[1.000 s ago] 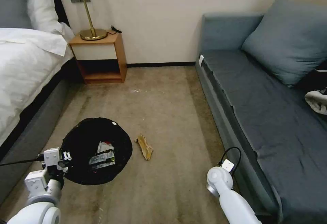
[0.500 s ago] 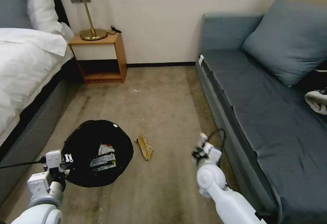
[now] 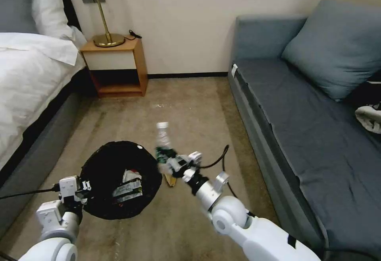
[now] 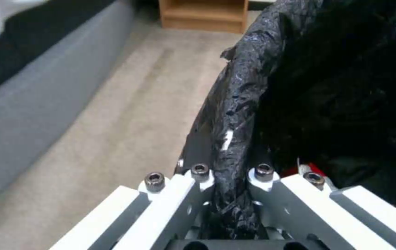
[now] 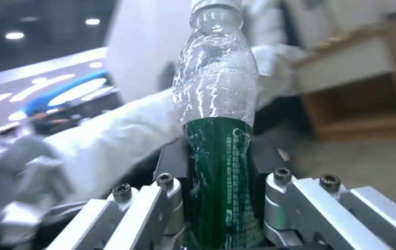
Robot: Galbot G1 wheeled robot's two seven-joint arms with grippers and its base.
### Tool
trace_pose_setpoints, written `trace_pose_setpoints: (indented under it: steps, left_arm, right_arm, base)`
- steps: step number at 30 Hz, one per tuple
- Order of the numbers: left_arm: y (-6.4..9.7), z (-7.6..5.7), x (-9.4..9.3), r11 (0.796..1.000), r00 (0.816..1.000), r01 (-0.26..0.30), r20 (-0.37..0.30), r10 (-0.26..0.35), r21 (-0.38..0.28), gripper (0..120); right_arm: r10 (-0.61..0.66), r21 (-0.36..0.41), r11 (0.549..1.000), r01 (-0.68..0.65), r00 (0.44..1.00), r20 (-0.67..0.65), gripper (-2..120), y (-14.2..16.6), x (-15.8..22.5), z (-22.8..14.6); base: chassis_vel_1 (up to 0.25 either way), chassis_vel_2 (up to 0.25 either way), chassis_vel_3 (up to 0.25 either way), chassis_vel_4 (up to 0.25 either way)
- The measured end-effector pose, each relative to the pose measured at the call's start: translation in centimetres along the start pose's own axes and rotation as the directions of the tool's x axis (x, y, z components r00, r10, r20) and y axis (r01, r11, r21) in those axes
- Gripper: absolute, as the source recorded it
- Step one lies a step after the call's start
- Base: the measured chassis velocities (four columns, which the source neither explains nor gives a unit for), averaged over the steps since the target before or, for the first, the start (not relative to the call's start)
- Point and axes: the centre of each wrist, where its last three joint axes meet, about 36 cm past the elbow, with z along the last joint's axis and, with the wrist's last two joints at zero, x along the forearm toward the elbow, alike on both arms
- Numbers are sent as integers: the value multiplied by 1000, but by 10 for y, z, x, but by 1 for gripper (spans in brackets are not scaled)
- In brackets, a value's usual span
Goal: Pick up the trash bin, then pick up the garbage on the floor and place it into the trash bin.
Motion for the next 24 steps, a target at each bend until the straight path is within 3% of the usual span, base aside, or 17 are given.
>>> trace_pose_setpoints:
  steps: [7,12,24]
  left_arm:
    - [-5,-4,-1,999,1000,-22,-3,22,30,2]
    - [-7,-5,-1,999,1000,-24,2,24,31,2]
    - [-8,-4,-3,999,1000,-20,1,20,26,2]
  right_arm:
    - [-87,106,990,92,995,-44,22,-7,-12,15]
    - [-84,126,988,91,994,-64,23,-6,-13,15]
    - [-39,104,993,48,996,-80,65,4,-15,11]
  base:
    - [0,0,0,0]
    - [0,0,0,0]
    - [0,0,0,0]
